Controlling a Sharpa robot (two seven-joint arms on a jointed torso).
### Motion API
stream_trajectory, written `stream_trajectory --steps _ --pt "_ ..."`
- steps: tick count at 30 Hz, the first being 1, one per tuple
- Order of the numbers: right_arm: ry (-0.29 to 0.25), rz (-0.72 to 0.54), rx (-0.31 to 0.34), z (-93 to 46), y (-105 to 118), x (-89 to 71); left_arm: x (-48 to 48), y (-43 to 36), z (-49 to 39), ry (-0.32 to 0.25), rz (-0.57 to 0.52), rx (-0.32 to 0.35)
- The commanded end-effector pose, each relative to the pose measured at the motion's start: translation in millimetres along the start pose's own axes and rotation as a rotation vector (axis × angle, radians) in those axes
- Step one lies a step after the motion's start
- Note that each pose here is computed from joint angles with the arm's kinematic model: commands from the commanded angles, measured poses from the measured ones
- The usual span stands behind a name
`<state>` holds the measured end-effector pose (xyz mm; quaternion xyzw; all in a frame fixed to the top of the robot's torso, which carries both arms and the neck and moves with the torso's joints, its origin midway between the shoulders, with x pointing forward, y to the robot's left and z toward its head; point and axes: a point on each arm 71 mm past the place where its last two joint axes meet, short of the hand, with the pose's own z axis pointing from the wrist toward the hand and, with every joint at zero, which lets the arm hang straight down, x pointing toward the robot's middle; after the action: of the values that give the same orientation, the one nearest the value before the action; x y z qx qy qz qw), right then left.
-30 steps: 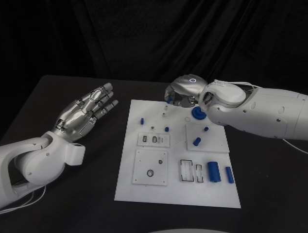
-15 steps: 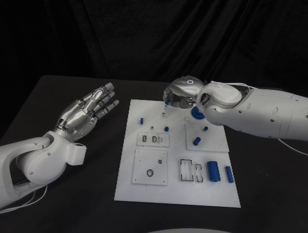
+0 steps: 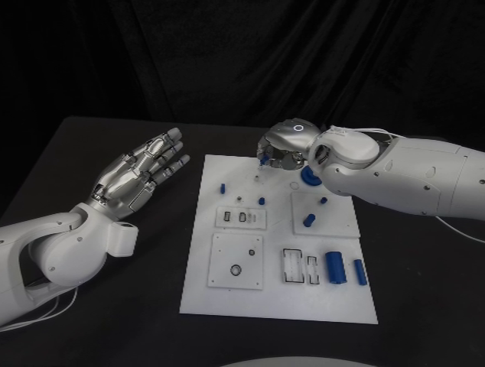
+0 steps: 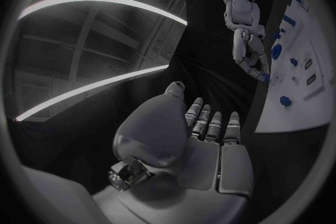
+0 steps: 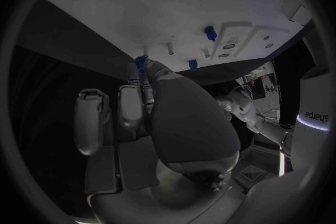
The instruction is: Assemble the parts on the task board
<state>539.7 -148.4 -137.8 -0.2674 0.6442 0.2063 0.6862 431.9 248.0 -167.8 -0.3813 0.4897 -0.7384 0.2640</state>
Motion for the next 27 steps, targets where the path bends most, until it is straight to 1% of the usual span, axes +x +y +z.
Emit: stream_trajectory --steps 1,17,22,27 --pt "0.026 -0.006 0.0 0.9 0.4 4.1 1.9 -6.9 1.1 0.019 -0.01 0.089" --pt "0.043 -0.002 -0.006 4.2 4.3 12.4 0.9 -5.9 2.4 0.023 -0.013 0.082" --pt "0.065 -0.003 0.007 5.0 3.6 14.6 0.2 -5.6 2.6 0.024 -0.013 0.079" --pt "0.072 -0.005 0.02 5.5 1.8 15.4 -0.4 -5.5 2.6 0.023 -0.012 0.077"
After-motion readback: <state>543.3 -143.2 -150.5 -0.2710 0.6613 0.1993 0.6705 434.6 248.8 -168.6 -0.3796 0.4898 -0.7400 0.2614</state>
